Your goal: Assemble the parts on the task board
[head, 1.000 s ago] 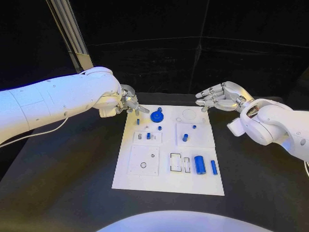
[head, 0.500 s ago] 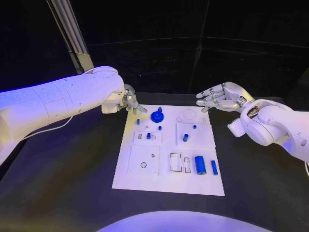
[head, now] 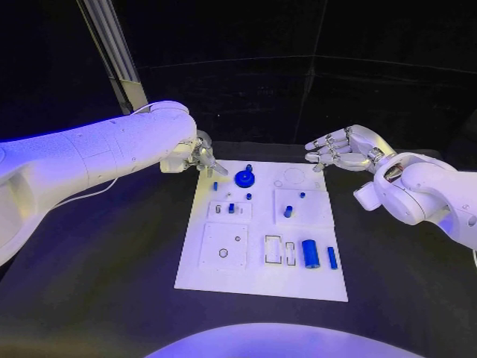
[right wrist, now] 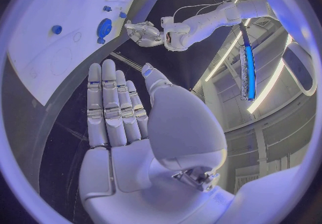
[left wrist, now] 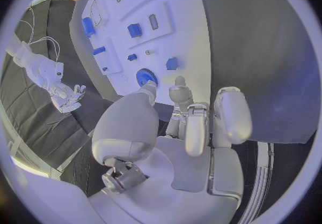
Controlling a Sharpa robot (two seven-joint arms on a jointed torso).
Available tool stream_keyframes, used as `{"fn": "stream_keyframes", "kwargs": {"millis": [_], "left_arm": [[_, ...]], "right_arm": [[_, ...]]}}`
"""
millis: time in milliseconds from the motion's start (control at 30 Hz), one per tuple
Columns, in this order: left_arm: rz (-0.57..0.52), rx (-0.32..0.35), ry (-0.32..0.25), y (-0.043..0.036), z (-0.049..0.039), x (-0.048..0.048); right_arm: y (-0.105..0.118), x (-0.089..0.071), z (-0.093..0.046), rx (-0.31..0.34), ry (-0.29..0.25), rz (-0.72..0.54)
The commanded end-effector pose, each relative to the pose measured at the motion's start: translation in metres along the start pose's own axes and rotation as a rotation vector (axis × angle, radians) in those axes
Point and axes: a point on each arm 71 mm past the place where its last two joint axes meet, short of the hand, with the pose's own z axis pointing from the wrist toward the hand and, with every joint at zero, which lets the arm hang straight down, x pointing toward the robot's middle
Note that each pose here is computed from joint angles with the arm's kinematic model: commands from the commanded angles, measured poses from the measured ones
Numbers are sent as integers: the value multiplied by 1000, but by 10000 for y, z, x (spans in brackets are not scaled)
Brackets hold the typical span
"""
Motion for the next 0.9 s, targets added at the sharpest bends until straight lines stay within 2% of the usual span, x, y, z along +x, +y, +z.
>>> {"fn": "stream_keyframes", "kwargs": {"millis": [33,900], "left_arm": [[29,7,34,-5,9,17],[37,24,77,-35,100,146]], "right_arm": [[26,-3,5,-16,-7,-2],[32,14,18,-19,0,0]]}}
